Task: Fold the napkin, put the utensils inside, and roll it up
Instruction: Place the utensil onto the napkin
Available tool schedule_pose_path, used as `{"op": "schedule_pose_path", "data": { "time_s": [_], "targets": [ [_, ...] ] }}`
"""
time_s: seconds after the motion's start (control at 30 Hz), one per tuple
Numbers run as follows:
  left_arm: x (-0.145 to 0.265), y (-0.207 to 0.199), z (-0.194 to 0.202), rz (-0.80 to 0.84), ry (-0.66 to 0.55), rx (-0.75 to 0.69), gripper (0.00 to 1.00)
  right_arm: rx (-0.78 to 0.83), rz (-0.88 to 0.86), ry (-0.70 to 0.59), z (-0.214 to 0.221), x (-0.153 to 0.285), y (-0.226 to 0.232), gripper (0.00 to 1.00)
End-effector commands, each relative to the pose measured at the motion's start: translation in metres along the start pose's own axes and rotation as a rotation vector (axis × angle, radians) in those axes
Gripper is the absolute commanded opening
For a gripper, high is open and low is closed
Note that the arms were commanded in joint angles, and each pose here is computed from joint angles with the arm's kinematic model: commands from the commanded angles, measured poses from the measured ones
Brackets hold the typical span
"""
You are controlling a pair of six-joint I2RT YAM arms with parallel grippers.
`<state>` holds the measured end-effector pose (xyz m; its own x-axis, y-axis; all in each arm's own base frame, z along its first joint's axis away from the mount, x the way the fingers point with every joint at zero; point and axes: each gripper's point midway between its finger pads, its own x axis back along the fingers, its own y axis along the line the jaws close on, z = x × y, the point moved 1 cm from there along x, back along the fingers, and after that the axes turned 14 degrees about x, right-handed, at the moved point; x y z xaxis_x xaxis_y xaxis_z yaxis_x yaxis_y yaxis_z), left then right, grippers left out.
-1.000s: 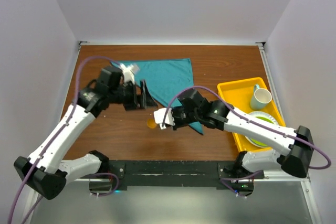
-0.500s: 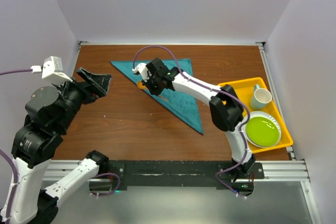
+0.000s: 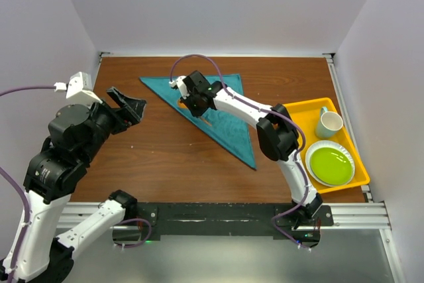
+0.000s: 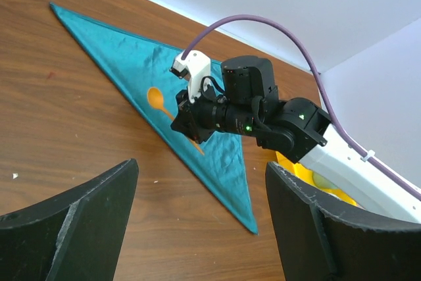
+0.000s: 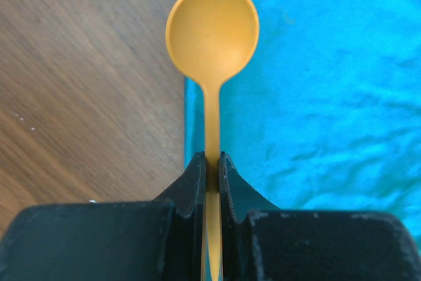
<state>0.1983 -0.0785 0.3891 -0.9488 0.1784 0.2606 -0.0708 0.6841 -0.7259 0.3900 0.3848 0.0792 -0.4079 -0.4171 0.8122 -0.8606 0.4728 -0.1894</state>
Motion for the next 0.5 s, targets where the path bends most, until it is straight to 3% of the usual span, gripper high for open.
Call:
{"op": "schedule_pose_path", "data": {
  "time_s": [0.0,0.47],
  "targets": [
    [-0.003,-0.003,0.005,0.019,0.015,0.029,0.82,-0.011,0.044,-0.028,-0.008,-0.006,-0.015,0.00],
    [-0.012,-0.007,0.011,0.031,0.043,0.021,0.82,-0.013,0.056,-0.014,-0.009,-0.029,-0.022,0.00]
  ]
}}
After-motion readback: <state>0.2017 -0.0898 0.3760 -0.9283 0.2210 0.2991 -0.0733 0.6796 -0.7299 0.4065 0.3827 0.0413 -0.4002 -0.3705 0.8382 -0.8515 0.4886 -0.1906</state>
